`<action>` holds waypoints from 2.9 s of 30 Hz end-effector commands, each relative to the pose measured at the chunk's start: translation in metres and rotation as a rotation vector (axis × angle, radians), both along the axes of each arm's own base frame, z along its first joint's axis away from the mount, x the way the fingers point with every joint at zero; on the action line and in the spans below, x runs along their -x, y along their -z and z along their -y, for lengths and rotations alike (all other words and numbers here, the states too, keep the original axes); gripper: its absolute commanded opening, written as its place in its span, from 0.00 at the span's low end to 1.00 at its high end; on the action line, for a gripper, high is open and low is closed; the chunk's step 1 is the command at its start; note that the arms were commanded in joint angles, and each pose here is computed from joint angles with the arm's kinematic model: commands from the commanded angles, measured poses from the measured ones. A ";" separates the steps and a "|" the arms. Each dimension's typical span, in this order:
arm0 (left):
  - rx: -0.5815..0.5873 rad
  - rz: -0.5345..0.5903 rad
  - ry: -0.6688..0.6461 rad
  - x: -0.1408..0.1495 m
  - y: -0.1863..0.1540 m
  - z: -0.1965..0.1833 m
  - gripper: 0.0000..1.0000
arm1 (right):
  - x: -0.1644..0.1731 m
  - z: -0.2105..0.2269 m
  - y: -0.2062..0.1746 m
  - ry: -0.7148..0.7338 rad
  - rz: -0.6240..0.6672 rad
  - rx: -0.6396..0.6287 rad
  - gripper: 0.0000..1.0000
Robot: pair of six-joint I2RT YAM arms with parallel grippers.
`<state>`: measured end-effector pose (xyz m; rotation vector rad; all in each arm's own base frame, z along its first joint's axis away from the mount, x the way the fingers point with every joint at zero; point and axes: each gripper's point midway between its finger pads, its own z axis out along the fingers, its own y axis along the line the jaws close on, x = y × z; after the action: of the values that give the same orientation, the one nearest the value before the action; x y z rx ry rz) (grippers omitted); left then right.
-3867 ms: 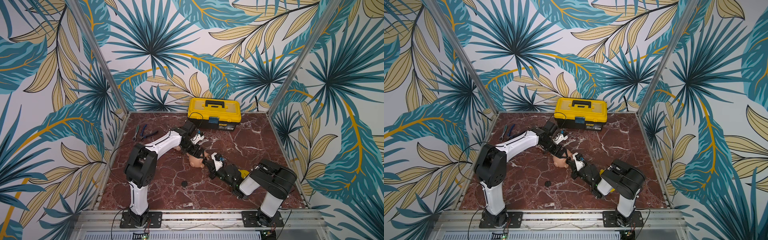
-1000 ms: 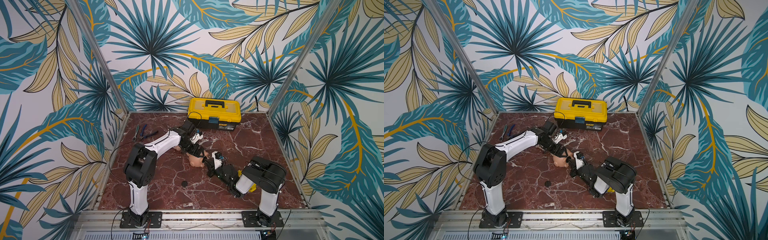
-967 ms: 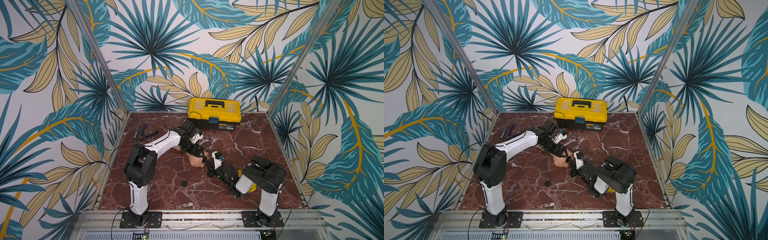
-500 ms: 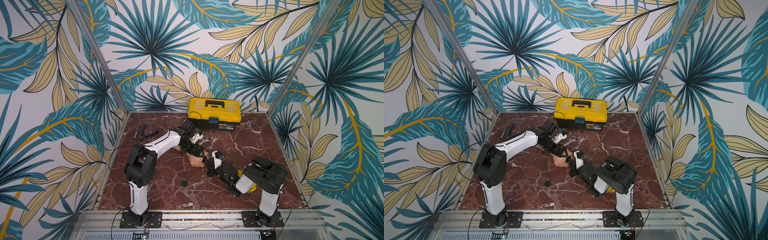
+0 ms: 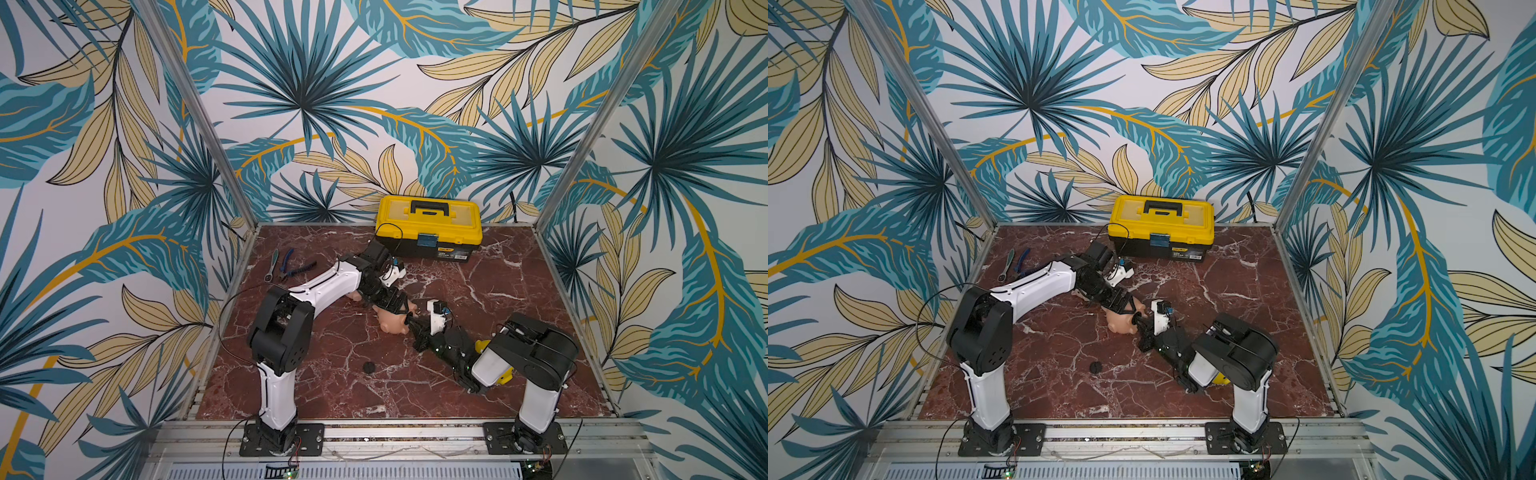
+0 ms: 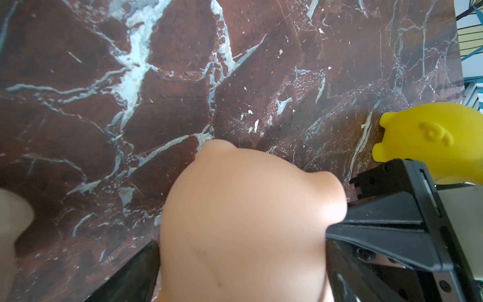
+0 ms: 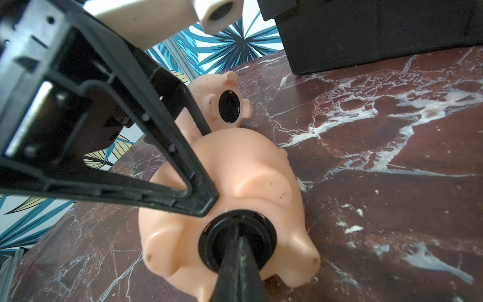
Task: Close piggy banks
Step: Screw the knob on the piggy bank.
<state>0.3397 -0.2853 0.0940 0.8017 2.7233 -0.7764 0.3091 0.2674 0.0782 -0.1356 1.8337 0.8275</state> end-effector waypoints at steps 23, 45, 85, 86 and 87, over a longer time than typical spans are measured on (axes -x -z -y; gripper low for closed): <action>-0.070 -0.094 0.013 0.023 0.032 -0.010 0.96 | -0.002 -0.003 -0.005 -0.034 0.072 0.119 0.00; -0.065 -0.088 -0.003 0.018 0.029 -0.013 0.96 | 0.003 0.009 -0.010 -0.019 0.100 0.180 0.00; -0.052 -0.102 0.000 0.019 0.030 -0.009 0.96 | -0.011 -0.002 -0.011 0.009 0.099 0.088 0.00; -0.051 -0.102 0.000 0.018 0.030 -0.009 0.96 | -0.011 -0.002 -0.012 0.008 0.099 0.087 0.00; -0.051 -0.103 0.000 0.019 0.030 -0.009 0.96 | -0.012 -0.003 -0.012 0.008 0.100 0.087 0.00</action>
<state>0.3445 -0.2848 0.0933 0.7863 2.7102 -0.7715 0.3136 0.2682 0.0794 -0.2435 1.8201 0.7172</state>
